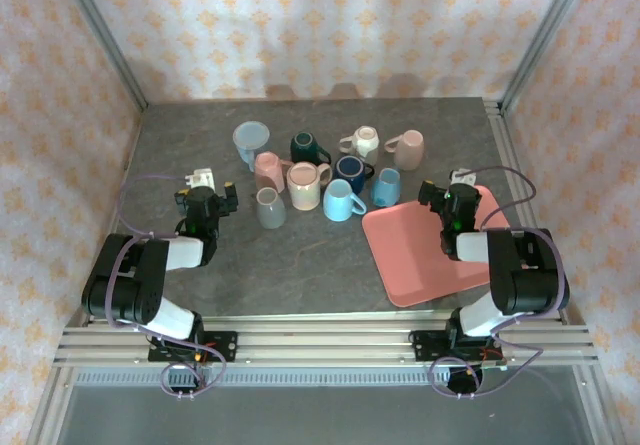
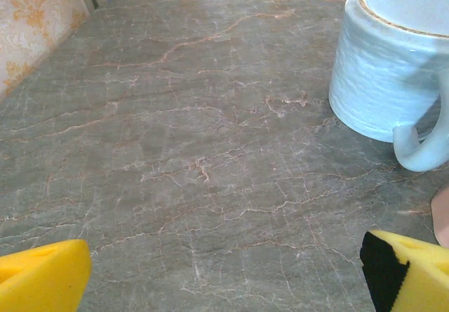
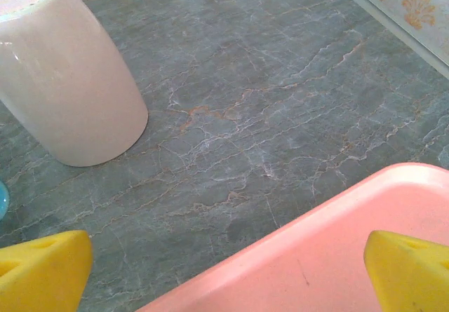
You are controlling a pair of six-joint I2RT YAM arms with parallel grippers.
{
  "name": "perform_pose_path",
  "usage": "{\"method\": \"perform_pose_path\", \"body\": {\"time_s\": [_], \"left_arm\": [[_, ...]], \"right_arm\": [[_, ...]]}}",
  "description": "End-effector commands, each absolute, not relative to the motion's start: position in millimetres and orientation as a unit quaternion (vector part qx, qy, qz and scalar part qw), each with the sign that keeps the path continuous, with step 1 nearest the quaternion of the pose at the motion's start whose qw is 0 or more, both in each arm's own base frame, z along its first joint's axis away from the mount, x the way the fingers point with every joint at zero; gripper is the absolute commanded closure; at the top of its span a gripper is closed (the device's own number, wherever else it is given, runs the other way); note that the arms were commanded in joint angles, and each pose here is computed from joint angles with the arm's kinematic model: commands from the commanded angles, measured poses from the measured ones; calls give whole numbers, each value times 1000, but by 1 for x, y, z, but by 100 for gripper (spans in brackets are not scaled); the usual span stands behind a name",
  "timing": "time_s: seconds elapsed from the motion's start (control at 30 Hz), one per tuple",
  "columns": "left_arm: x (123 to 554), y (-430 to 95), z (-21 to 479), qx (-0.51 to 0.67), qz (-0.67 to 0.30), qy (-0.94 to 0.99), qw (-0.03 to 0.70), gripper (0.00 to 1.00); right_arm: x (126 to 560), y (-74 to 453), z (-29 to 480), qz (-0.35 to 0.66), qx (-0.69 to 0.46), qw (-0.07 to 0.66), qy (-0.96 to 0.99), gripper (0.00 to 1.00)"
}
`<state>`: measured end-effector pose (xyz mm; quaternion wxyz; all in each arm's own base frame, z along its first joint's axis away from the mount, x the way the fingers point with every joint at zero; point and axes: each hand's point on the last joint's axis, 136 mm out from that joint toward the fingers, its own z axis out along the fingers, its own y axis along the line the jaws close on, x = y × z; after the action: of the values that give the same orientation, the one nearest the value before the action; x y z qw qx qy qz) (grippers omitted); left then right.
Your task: Turn the mug right side up
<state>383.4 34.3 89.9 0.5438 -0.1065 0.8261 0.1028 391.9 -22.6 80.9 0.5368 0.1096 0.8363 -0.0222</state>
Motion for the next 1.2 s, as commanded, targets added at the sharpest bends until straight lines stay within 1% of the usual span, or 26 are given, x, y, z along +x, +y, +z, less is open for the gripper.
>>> {"method": "perform_pose_path", "body": {"time_s": [0.0, 0.87, 0.9, 0.97, 1.03, 1.1, 1.17], "left_arm": [[388, 39, 96, -108, 113, 821, 549, 0], [387, 38, 97, -107, 111, 820, 551, 0], [387, 38, 99, -107, 111, 821, 550, 0], [386, 39, 107, -110, 113, 820, 550, 0], [382, 42, 118, -116, 116, 817, 553, 0], [376, 42, 130, -119, 113, 817, 553, 0], [367, 41, 143, -126, 104, 818, 552, 0]], "right_arm": [[396, -22, 89, -25, 106, 551, 828, 1], [395, -22, 89, -24, 106, 551, 828, 1], [395, -23, 91, -25, 106, 553, 826, 2], [395, -18, 99, -18, 95, 553, 827, 5], [392, -19, 111, -19, 100, 544, 833, 5], [385, -23, 123, -22, 122, 529, 840, 5], [373, -21, 134, -13, 124, 513, 849, 7]]}}
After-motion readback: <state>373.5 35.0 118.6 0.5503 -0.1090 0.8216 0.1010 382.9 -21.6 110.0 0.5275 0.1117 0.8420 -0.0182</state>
